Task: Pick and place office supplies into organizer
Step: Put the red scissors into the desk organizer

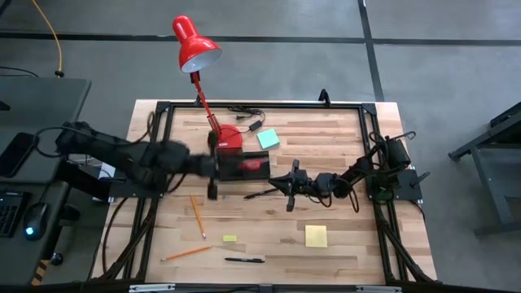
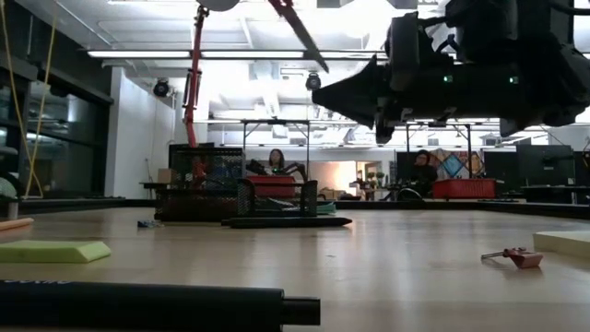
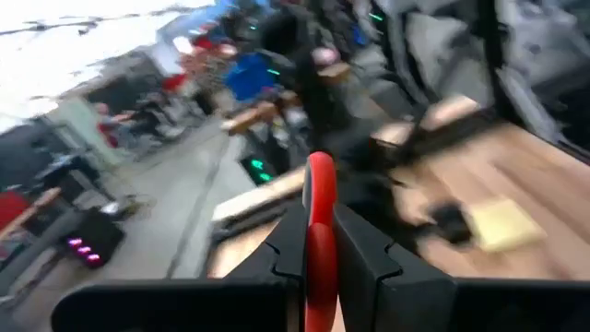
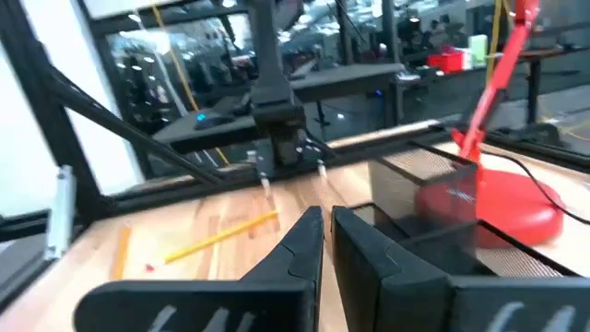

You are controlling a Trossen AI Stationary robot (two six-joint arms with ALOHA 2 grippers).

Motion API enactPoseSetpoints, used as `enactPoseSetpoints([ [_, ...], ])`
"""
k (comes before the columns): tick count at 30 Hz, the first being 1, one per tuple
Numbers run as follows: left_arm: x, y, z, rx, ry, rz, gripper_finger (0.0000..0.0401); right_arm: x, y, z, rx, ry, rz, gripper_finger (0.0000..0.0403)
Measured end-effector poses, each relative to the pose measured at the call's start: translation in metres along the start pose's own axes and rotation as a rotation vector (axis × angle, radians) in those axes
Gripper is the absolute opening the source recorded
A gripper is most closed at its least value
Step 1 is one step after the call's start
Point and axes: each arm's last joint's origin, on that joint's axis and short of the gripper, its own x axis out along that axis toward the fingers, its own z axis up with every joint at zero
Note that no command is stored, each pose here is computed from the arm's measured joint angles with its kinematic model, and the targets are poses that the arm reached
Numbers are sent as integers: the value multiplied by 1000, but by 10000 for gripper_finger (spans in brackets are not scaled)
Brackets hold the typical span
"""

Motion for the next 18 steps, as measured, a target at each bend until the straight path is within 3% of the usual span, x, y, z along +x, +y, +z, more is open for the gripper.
enactPoseSetpoints([
  [4, -5, 30, -18, -31, 65, 13, 19, -2, 3, -3, -31, 11, -70, 16],
  [12, -12, 52, -90, -157, 223, 25, 19, -9, 7, 13, -199, -52, -348, 16],
  [14, -15, 54, -111, -200, 255, 26, 19, -12, 8, 23, -222, -69, -316, 16],
  [18, -24, 54, -130, -262, 150, -7, 19, -26, -4, 45, -161, -129, -52, 12],
])
